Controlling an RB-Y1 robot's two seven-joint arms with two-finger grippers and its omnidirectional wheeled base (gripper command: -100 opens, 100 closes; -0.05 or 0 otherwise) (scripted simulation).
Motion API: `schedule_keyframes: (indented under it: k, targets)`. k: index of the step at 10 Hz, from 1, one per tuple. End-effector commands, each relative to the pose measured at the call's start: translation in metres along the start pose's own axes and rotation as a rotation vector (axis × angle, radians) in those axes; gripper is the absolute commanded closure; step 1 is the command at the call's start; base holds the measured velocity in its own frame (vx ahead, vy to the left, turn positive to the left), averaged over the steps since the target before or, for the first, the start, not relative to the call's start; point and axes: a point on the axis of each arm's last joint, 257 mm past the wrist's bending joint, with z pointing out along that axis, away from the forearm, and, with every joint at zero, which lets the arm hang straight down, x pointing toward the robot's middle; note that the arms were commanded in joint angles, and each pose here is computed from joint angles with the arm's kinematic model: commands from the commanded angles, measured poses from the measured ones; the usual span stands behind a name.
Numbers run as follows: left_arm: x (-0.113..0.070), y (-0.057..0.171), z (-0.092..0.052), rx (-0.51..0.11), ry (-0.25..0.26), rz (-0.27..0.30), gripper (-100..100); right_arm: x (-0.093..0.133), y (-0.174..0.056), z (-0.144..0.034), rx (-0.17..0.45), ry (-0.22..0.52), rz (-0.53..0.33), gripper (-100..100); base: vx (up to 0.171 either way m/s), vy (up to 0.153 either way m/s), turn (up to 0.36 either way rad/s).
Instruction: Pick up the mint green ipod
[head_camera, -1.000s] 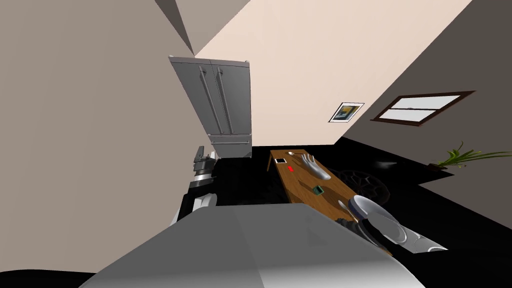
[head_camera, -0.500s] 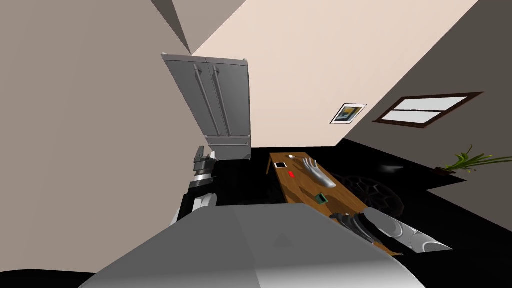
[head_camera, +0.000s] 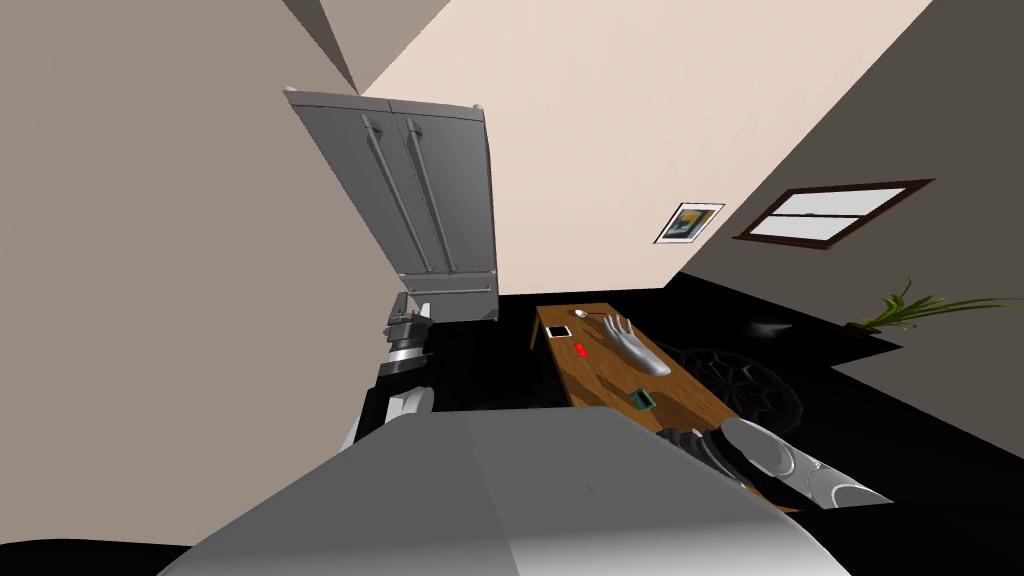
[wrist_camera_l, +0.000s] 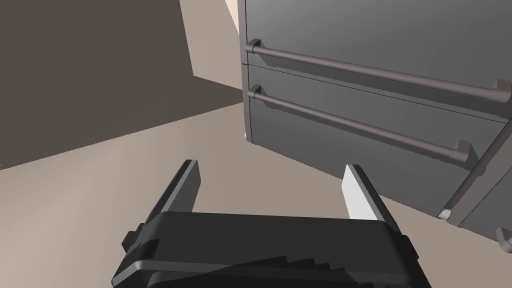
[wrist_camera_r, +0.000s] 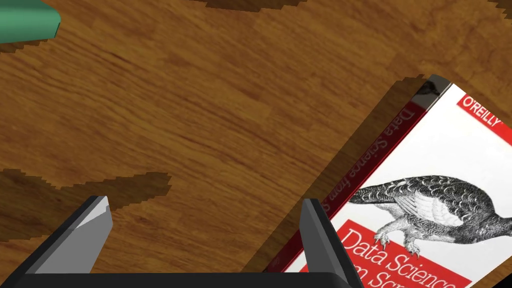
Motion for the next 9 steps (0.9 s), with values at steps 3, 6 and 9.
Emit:
schedule_keyframes:
  k: [3, 6, 9]
  targets:
    - [0.0, 0.0, 0.0, 0.0, 0.0, 0.0, 0, 0.0, 0.0, 0.0, 0.0, 0.001, -0.002, 100, 0.012, 0.0, -0.003]
    - [0.0, 0.0, 0.0, 0.0, 0.0, 0.0, 0, 0.0, 0.0, 0.0, 0.0, 0.001, -0.003, 100, 0.0, 0.0, 0.0]
    - [0.0, 0.0, 0.0, 0.0, 0.0, 0.0, 0, 0.001, 0.015, 0.0, -0.032, 0.0, 0.02, -100, -0.06, 0.082, -0.018]
